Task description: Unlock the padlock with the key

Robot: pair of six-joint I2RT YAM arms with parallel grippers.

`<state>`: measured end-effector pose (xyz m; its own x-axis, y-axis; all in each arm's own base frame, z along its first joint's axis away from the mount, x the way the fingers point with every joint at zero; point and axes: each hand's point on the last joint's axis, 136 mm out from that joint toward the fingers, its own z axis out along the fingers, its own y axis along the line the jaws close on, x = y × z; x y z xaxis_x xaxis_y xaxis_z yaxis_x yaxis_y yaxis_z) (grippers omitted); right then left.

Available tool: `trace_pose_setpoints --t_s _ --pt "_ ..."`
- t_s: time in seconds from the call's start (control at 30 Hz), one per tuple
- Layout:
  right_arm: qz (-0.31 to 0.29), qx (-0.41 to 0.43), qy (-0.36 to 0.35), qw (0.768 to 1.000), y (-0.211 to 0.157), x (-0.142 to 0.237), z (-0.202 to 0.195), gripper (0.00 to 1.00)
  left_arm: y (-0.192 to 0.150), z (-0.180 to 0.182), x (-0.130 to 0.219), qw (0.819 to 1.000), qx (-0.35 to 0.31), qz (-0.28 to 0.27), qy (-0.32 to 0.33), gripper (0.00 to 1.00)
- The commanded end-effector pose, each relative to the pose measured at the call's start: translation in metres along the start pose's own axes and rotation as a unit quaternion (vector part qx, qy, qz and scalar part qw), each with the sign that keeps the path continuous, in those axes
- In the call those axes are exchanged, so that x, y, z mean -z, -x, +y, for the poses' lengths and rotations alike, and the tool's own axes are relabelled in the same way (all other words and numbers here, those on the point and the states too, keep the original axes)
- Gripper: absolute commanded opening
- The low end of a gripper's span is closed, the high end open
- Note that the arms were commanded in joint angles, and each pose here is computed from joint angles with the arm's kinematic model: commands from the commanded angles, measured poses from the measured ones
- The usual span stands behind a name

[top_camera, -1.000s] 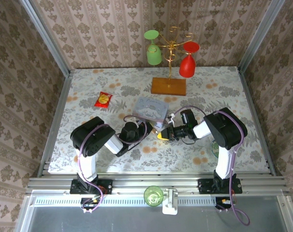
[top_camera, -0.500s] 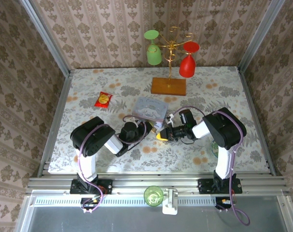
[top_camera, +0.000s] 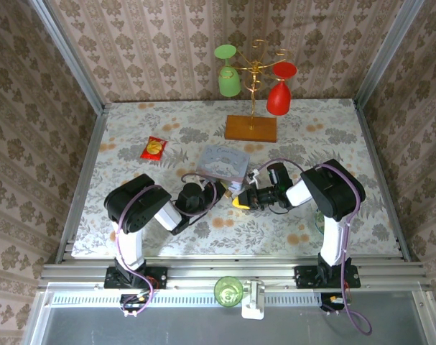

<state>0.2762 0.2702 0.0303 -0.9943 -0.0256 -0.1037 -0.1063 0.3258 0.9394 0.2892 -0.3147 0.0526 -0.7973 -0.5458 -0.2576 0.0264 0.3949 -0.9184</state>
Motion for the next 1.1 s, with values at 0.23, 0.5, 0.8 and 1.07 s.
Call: trace_pose_setpoints --t_s 0.23,0.5,0.8,1.07 --pt "-0.052 -0.041 -0.035 0.997 0.023 0.013 -0.027 0.0 -0.021 -0.036 0.008 0.997 0.003 0.046 -0.06 0.0" --pt "-0.067 -0.061 -0.047 0.995 0.03 0.021 -0.035 0.0 -0.035 -0.03 0.003 0.997 -0.002 0.063 -0.053 0.0" --pt "-0.067 -0.067 -0.067 0.993 0.021 0.014 -0.033 0.0 -0.045 -0.03 -0.008 0.998 -0.018 0.047 -0.049 0.0" --pt "-0.13 -0.096 -0.093 0.983 0.014 0.02 -0.051 0.0 -0.036 -0.045 -0.005 0.998 -0.022 0.013 -0.06 0.0"
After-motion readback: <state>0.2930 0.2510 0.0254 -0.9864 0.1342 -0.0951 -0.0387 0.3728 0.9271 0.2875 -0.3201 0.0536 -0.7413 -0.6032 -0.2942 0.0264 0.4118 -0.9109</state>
